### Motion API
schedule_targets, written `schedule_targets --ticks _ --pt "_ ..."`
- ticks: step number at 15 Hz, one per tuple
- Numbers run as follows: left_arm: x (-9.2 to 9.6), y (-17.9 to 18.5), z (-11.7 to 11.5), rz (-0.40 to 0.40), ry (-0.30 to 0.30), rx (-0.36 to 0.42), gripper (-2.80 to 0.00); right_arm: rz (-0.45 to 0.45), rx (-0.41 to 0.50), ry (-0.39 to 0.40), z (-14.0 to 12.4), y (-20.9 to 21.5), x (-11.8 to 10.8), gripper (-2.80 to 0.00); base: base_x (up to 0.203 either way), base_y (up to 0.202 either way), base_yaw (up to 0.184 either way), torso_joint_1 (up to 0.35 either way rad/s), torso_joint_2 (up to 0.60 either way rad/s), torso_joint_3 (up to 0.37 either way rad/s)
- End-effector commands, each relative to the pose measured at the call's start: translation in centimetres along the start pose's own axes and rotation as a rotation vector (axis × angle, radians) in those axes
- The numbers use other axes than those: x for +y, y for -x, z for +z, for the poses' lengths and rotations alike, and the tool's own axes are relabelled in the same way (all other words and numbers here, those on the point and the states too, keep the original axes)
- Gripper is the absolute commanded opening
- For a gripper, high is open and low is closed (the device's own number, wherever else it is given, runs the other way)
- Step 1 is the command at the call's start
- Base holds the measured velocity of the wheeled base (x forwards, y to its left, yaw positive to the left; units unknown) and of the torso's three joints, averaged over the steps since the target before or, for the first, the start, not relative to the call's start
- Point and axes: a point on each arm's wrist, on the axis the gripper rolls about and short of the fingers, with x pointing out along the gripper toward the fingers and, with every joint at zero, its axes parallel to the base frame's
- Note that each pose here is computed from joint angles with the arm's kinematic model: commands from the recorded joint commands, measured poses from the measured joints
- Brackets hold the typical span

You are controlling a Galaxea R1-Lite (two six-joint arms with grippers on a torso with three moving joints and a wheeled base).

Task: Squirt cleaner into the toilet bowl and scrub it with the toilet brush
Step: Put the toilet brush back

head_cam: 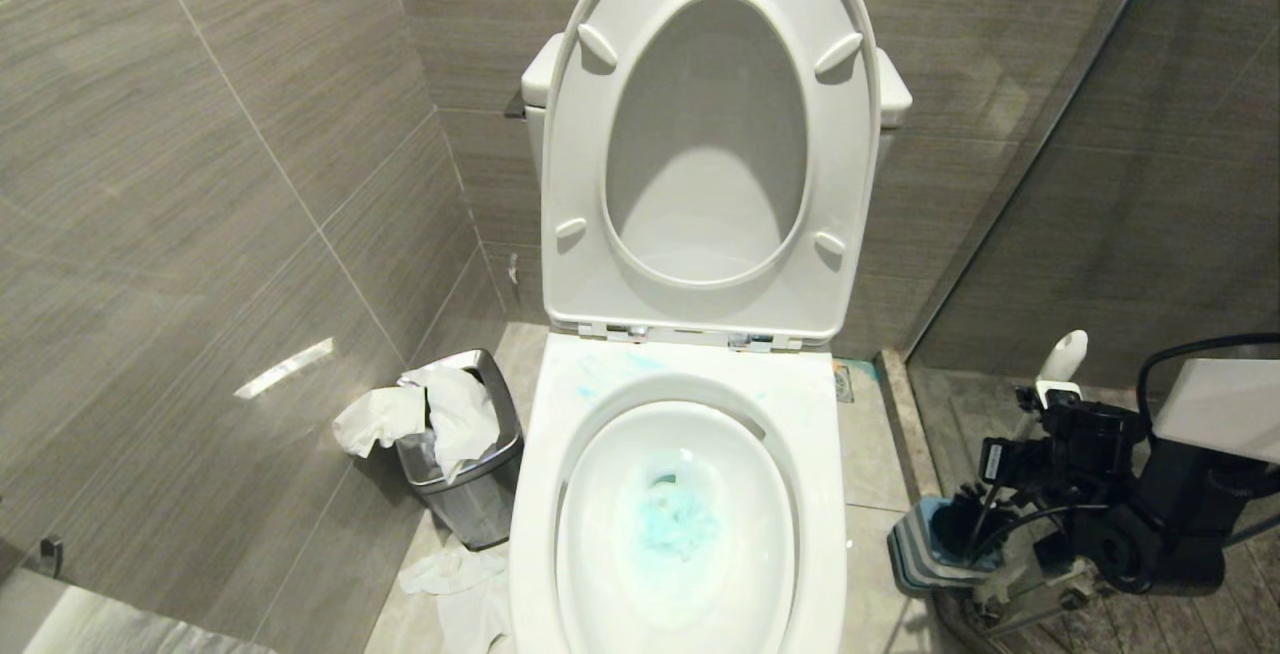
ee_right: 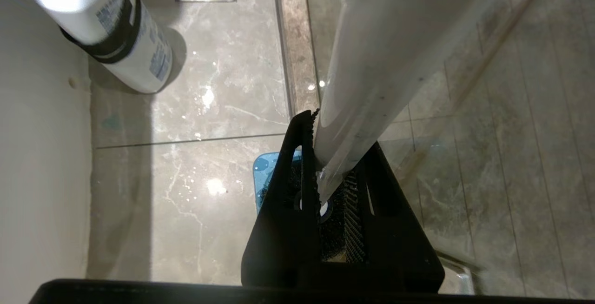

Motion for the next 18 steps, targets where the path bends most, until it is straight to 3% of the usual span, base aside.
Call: schedule_targets --ticks 1,18 --pt "0.0 0.0 0.0 0.0 0.0 0.0 -2.8 0.001 0.016 0.01 -1.2 -1.2 0.2 -2.8 0.0 0.0 0.0 0.0 0.0 0.0" --pt "0.0 0.0 0.0 0.0 0.0 0.0 -2.8 0.0 0.023 0.027 -2.7 -3.4 0.5 -2.8 0.0 0.0 0.0 0.0 0.0 0.0"
